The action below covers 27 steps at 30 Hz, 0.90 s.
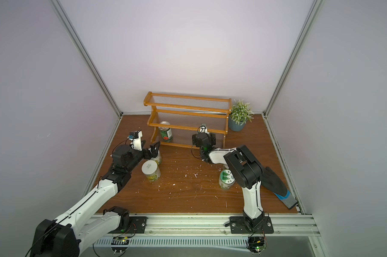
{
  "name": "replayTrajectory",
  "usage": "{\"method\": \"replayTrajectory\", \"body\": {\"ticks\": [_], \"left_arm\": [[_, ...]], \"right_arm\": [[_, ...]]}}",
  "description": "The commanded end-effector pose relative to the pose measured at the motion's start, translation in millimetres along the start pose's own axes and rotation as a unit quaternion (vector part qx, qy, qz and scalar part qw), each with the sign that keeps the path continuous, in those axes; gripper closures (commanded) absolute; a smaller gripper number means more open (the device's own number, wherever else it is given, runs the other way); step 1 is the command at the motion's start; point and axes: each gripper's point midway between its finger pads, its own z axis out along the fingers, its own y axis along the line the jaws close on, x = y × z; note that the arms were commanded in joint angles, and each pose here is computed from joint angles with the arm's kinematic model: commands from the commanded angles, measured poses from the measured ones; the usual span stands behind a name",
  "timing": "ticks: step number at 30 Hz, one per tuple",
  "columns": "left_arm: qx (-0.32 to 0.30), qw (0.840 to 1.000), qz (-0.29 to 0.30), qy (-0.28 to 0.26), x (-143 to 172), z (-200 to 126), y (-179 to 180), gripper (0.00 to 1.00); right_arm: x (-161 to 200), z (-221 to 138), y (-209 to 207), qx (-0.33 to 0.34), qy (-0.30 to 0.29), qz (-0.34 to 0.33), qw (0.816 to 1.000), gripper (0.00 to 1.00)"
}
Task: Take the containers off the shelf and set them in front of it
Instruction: 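Pick up a container from the shelf.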
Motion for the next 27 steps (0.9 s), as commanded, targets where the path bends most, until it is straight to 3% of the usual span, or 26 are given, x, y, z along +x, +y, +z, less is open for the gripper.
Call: {"method": "replayTrajectory", "body": {"ticks": [1, 12, 24, 27], "left_arm": [[-0.003, 1.0, -0.002, -0.012, -5.7, -0.9, 4.2, 0.0], [-0.005, 1.0, -0.004, -0.013, -6.4, -1.3, 5.7, 0.0], [-0.005, 1.0, -0.007, -0.014, -6.7, -1.9, 6.1, 0.0], [-0.006, 1.0, -0.008, -0.014, -6.9, -2.2, 6.3, 0.01]], "right_arm": [[-19.4, 5.9, 4.8, -0.007, -0.024, 0.008, 1.0, 0.02], [-15.3, 11.1, 3.8, -0.006, -0.026, 0.002, 1.0, 0.43], [-26.0, -5.5, 6.6, -0.033, -0.03, 0.001, 0.999, 0.74], [-29.6, -11.1, 7.6, -0.04, -0.031, -0.002, 0.999, 0.76]]}}
